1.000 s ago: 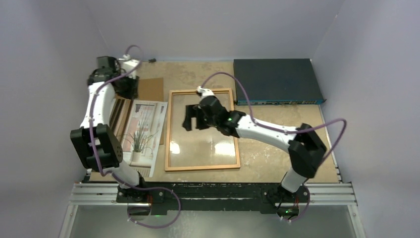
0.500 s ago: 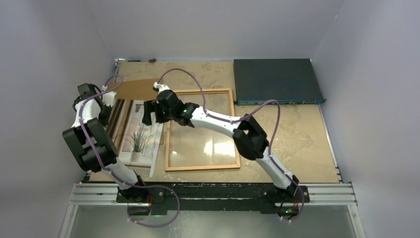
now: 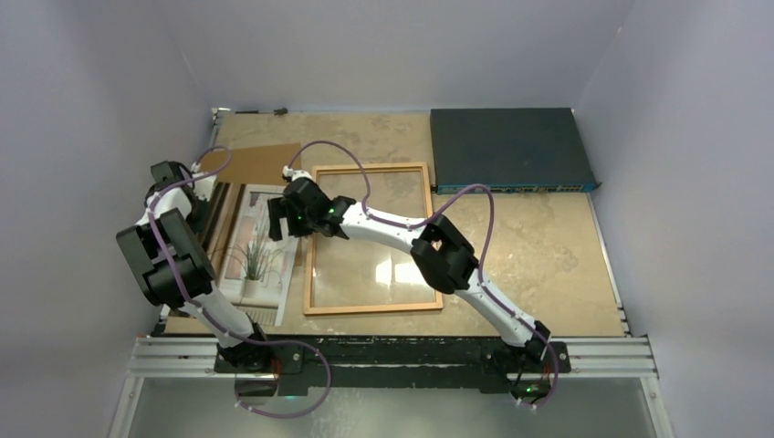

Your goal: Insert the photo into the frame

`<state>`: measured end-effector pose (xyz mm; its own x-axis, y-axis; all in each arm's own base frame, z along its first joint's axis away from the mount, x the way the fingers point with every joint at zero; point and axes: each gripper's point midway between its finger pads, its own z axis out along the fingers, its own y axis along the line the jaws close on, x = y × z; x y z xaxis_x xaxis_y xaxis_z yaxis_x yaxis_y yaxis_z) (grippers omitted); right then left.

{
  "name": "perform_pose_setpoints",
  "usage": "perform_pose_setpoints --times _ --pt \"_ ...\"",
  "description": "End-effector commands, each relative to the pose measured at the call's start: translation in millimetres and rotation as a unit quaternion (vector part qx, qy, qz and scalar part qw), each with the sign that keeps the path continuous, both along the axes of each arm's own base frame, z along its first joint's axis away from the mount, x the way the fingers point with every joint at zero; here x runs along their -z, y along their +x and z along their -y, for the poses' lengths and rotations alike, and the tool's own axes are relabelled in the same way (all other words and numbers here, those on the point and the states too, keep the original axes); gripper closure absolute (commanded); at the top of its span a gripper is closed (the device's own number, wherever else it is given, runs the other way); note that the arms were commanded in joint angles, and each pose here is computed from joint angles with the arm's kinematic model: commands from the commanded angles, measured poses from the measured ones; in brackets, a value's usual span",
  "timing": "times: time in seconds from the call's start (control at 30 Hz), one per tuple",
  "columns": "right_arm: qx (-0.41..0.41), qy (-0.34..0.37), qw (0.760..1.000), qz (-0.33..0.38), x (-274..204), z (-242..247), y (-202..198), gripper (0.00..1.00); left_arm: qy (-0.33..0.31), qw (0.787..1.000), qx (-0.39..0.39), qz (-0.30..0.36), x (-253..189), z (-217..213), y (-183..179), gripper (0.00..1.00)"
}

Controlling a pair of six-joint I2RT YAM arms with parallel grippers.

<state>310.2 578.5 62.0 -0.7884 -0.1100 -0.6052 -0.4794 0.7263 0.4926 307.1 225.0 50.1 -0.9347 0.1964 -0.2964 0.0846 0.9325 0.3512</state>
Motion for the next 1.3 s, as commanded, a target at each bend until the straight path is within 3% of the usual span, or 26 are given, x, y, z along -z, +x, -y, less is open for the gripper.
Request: perform_pose_setpoints --times 0.0,0.93,1.1,1.27 --pt "0.031 -0.007 0.999 0.020 -13 4 12 0.09 0.009 1.000 -0.004 0.017 5 -4 8 1.00" --pt "0.092 -0.084 0.992 -0.006 46 33 32 0.07 -0.032 0.999 0.018 0.001 39 17 6 1.00" --pt "0.073 -0.018 0.996 -0.054 41 14 21 0.06 -0.041 0.999 0.023 -0.003 43 21 4 1.00" --pt "0.058 0.099 0.991 -0.075 -8 5 13 0.05 -0.043 0.998 0.035 -0.011 49 27 2 1.00"
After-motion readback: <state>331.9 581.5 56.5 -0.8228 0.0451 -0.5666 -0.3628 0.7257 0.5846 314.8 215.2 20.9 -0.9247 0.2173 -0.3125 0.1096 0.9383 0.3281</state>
